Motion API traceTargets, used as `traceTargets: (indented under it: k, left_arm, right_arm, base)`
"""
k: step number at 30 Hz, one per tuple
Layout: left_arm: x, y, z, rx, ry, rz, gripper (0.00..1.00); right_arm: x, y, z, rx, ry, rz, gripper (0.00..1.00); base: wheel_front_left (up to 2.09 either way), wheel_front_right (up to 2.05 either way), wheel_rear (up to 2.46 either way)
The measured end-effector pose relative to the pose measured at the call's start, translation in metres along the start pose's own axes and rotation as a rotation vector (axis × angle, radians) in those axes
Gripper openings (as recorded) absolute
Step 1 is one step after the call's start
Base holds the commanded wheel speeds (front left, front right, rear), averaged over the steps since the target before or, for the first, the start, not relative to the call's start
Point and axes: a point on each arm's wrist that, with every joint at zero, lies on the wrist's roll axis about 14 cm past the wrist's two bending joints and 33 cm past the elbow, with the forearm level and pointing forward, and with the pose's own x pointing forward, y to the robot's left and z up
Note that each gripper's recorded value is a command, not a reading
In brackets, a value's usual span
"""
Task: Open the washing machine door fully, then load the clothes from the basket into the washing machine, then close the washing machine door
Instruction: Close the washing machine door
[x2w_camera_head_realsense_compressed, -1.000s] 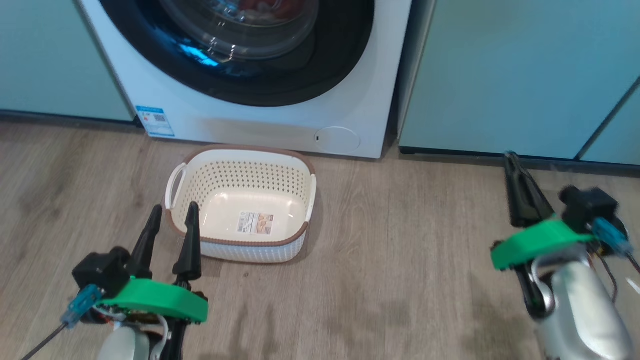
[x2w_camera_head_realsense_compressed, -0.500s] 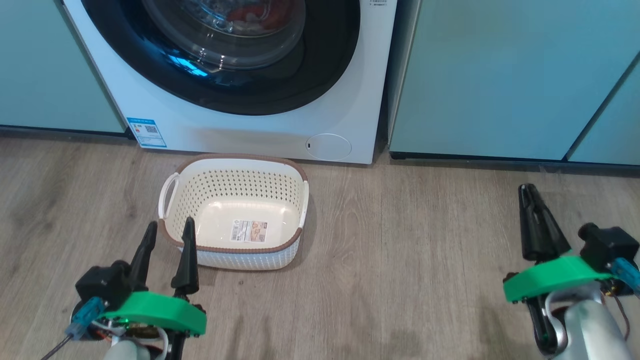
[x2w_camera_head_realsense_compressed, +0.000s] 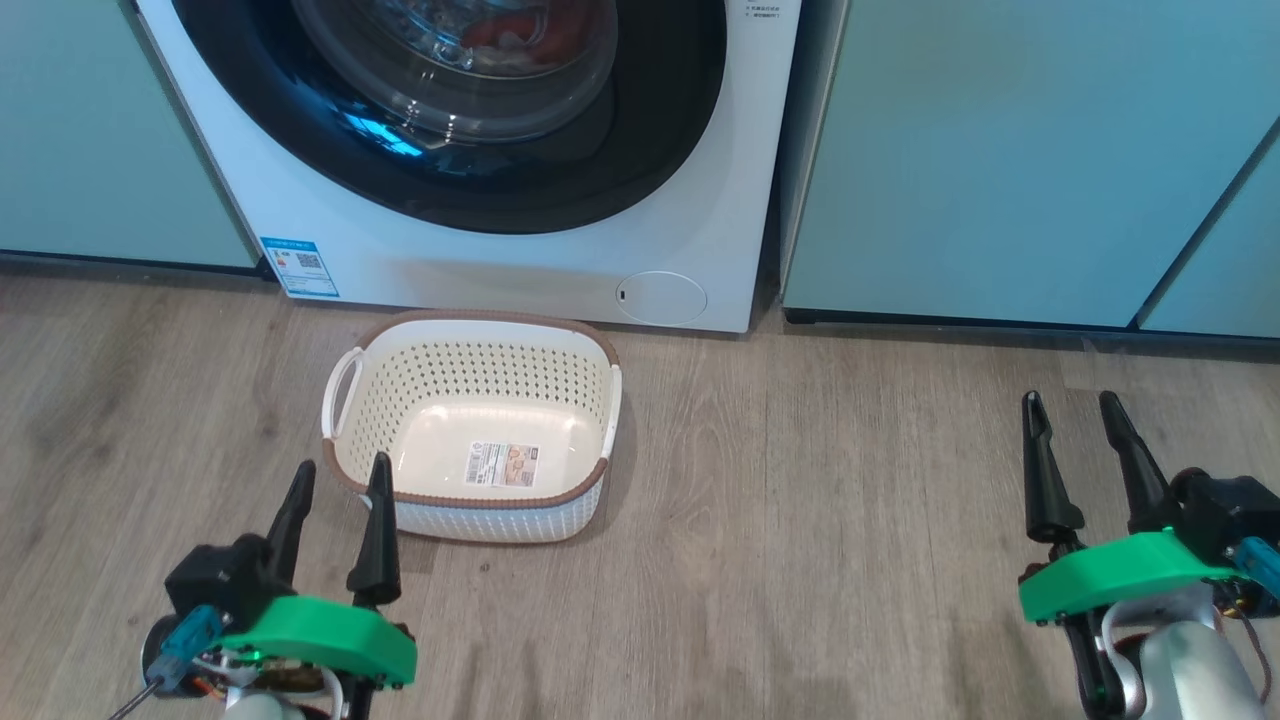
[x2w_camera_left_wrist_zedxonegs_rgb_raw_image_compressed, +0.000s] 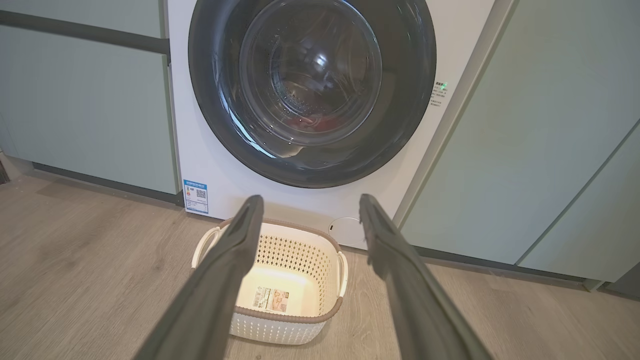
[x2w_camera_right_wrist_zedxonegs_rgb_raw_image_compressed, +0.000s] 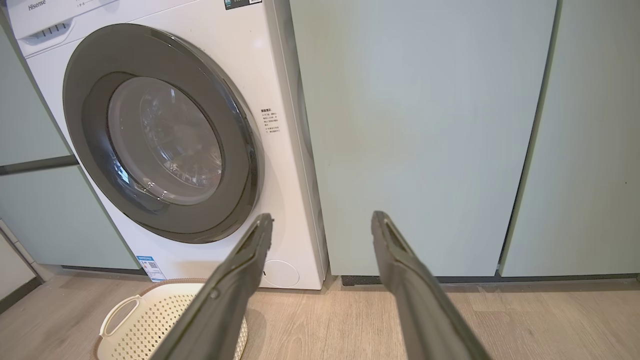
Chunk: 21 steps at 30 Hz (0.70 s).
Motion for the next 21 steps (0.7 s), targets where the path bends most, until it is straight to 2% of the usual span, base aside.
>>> traceTargets:
  k: [21]
  left_arm:
    - [0.0006,-0.0092,0.0079,0.047,-0.025,-0.033,1.0]
  right_arm:
    - [-0.0007,0.0017,0.0028,0.017,-0.009,0.002,1.0]
  base:
    - [0.0,0.0,0.0]
